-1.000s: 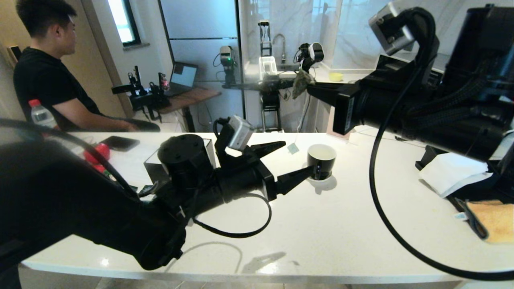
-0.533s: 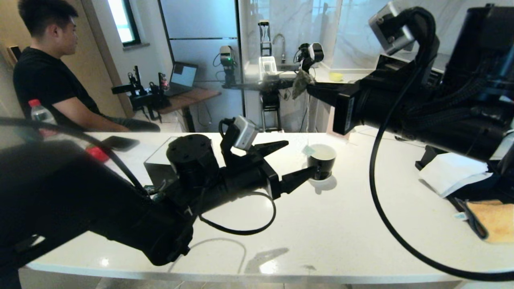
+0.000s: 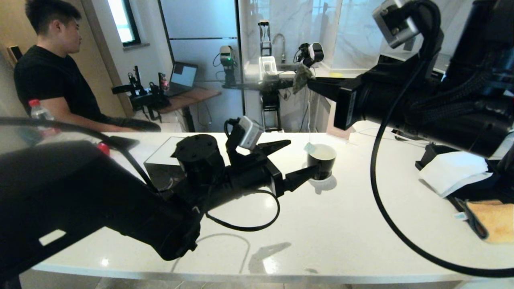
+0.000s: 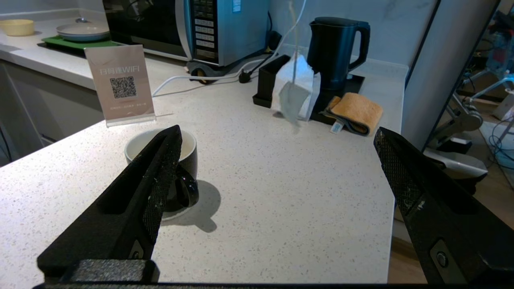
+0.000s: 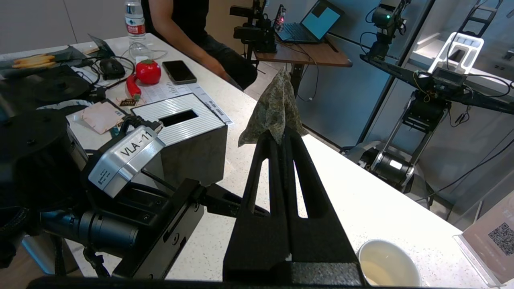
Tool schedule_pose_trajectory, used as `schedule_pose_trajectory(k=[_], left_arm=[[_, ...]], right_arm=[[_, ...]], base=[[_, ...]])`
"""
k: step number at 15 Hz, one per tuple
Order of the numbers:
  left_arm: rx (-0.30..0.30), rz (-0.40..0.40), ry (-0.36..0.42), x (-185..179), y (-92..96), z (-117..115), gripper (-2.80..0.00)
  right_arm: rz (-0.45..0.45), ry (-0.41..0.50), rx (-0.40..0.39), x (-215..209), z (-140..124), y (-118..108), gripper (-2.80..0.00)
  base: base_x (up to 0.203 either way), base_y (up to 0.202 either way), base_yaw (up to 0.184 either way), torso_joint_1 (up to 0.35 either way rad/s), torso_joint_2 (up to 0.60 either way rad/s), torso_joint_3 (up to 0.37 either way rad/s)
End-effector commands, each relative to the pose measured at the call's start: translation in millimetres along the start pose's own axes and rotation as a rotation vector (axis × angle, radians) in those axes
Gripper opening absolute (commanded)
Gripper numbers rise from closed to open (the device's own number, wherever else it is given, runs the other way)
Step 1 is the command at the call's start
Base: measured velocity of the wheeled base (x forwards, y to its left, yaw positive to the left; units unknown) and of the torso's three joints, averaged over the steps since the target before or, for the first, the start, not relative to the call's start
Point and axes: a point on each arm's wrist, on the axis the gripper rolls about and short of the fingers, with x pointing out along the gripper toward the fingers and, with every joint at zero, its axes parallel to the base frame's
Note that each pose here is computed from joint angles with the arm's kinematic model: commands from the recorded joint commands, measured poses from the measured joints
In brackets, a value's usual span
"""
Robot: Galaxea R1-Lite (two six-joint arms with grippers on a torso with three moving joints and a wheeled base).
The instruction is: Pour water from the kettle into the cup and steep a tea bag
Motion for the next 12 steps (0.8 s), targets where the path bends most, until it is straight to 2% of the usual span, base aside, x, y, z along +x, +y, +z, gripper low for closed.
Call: schedule_pose_trajectory(k=[1, 12], left_arm=[[0.005, -0.004, -0.01, 1.3, 0.8, -0.1, 0.0], [0.02, -0.016, -0.049, 5.7, 2.9, -5.0, 0.0]], right_arm=[[0.002, -0.002, -0.001, 0.8, -0.2, 0.3, -2.8], [0.003, 0.009, -0.001, 2.0, -3.4, 0.7, -2.8]], base=[[0.0, 0.0, 0.0, 0.0, 0.0, 0.0], [0.0, 0.0, 0.0, 0.0, 0.0, 0.0]])
